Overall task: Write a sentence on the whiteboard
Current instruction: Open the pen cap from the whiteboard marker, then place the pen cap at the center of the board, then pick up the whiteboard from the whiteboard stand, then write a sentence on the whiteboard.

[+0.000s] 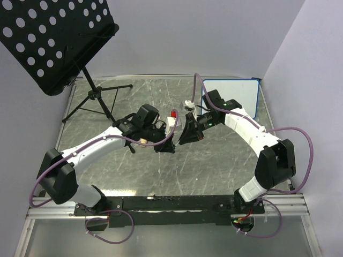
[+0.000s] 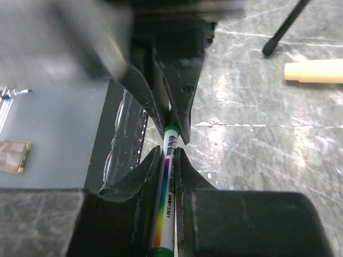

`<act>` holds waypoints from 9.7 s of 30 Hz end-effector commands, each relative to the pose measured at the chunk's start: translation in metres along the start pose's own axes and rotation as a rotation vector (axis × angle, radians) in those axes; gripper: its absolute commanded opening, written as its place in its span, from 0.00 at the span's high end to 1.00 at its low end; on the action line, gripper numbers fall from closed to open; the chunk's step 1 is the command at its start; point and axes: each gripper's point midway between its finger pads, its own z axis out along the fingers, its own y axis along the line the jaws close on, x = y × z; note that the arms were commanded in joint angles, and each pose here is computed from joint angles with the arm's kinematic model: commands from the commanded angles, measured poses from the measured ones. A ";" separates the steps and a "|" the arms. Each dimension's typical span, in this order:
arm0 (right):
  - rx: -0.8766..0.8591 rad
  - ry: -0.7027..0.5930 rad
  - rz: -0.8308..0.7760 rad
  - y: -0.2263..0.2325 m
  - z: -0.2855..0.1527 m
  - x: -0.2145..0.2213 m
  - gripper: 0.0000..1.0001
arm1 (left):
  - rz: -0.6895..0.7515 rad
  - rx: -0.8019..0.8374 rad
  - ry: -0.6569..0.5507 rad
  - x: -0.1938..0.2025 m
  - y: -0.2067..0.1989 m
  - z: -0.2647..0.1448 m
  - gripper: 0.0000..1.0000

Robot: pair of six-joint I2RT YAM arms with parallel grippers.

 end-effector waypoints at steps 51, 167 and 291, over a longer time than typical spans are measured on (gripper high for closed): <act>0.643 -0.270 0.088 -0.049 -0.137 -0.012 1.00 | -0.607 -0.643 0.125 0.105 0.104 0.069 0.65; 0.739 -0.350 0.093 -0.040 -0.186 -0.015 1.00 | -0.172 0.214 -1.062 -0.259 0.231 0.026 0.99; 0.611 -0.169 -0.137 -0.128 0.003 -0.102 1.00 | -0.412 -0.233 -0.950 -0.031 0.136 -0.084 0.99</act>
